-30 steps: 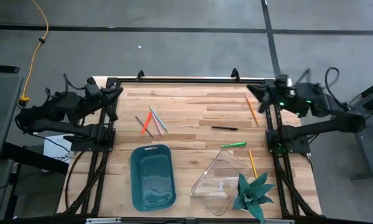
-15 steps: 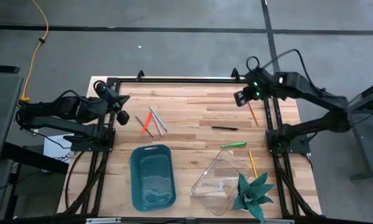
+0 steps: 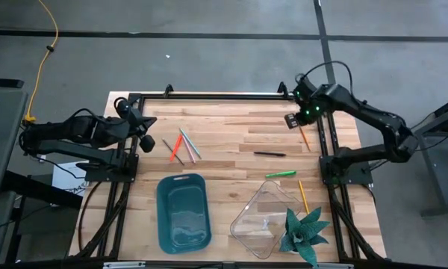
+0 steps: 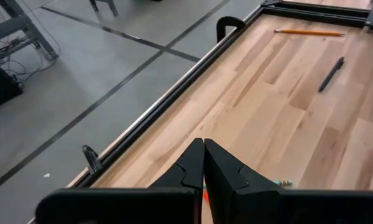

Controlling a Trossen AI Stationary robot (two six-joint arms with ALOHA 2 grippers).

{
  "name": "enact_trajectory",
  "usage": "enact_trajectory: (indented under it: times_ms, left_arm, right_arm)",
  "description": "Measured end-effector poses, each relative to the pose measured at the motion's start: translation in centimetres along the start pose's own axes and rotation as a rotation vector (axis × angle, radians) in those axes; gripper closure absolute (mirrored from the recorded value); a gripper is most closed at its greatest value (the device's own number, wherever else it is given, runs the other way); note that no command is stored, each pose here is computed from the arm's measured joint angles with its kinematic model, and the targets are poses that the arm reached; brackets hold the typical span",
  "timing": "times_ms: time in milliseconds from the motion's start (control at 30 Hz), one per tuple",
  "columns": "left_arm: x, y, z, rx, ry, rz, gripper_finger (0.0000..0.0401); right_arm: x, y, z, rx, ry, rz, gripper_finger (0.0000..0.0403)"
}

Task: Sort pens & pencils
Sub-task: Put the dark orange pencil into the blue bin

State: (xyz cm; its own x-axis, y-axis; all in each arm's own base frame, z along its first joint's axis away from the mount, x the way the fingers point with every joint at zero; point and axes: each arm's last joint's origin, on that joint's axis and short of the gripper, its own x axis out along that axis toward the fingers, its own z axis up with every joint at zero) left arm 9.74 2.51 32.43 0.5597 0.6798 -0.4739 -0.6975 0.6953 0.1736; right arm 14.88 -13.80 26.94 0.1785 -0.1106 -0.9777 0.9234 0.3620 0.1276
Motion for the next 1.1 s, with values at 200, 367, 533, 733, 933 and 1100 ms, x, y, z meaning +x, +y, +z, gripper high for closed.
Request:
enact_trajectory:
  times_ms: [200,367,533,733,933,1100]
  left_arm:
    - [0.0,-0.1,0.0,0.012,0.009,-0.021,0.04]
    - [0.5,-0.5,0.1,0.033,0.032,-0.021,0.04]
    - [1.3,-1.3,0.2,0.053,0.067,-0.017,0.04]
    - [2.4,-2.3,0.2,0.081,0.119,-0.031,0.04]
    - [3.0,-2.9,0.2,0.081,0.147,-0.022,0.0401]
    - [3.1,-3.0,0.2,0.079,0.152,-0.025,0.0401]
  right_arm:
    - [3.5,-1.1,-2.0,0.083,0.05,-0.005,0.0402]
    - [5.6,-1.7,-2.7,0.082,0.049,-0.041,0.04]
    - [6.0,-2.0,-2.3,0.072,0.01,-0.038,0.0362]
    - [6.0,-3.5,-1.6,0.121,-0.02,-0.086,0.0322]
    - [6.5,-4.7,-1.1,0.139,0.012,-0.103,0.032]
    - [7.7,-4.9,-0.6,0.128,0.083,-0.118,0.032]
